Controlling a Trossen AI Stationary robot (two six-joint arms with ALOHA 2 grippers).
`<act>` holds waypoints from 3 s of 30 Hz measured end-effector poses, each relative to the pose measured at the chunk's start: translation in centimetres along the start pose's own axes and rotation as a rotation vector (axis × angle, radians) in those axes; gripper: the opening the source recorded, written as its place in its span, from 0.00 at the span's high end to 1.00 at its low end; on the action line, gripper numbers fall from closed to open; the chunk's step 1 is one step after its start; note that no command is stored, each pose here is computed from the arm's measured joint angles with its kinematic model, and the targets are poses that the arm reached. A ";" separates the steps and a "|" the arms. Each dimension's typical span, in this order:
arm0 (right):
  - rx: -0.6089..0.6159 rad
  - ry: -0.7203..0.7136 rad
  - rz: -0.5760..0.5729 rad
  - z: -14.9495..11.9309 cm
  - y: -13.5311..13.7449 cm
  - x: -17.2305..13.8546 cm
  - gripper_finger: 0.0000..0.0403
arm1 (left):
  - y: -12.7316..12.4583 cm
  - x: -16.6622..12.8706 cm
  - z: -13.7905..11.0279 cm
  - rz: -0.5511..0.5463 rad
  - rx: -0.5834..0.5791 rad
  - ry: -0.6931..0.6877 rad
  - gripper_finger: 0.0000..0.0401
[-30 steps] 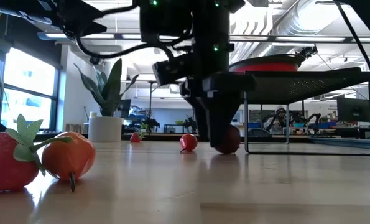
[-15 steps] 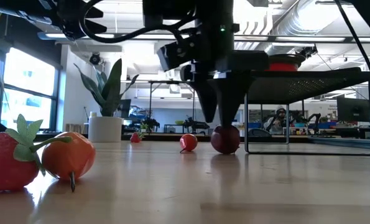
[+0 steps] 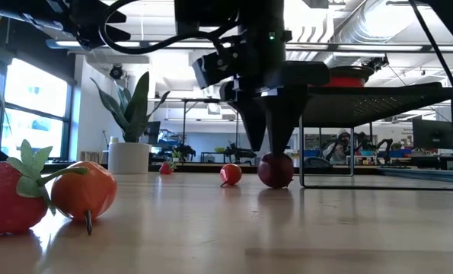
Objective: Pick & Place Fruit
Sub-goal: Put the pomegranate into the strainer bowl on the shelf
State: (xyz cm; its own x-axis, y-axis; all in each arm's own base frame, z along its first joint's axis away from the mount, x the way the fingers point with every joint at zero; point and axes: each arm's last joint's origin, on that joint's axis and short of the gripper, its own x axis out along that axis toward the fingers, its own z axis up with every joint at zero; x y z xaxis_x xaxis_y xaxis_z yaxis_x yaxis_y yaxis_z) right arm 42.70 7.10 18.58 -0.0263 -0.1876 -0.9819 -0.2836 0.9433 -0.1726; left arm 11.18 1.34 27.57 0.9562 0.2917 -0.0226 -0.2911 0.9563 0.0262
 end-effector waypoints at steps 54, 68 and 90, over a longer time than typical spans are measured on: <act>0.010 0.019 0.031 -0.6 -0.8 3.1 0.47 | 0.0 0.0 -0.3 0.000 0.007 0.030 0.18; 0.062 0.000 0.029 -0.9 -0.8 2.0 0.48 | 0.0 0.0 -0.3 0.000 0.007 0.030 0.18; 0.350 -0.481 -0.189 -6.9 -4.2 -12.9 0.48 | 0.0 0.0 -0.3 0.000 0.004 0.029 0.18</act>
State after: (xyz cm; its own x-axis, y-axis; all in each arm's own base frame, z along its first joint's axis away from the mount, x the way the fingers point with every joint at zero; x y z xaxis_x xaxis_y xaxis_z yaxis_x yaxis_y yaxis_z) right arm 37.59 3.63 32.48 0.4517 -0.2928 -0.8427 0.0922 0.9549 -0.2824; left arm 11.17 1.34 27.29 0.9550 0.2922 -0.0519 -0.2909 0.9563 0.0303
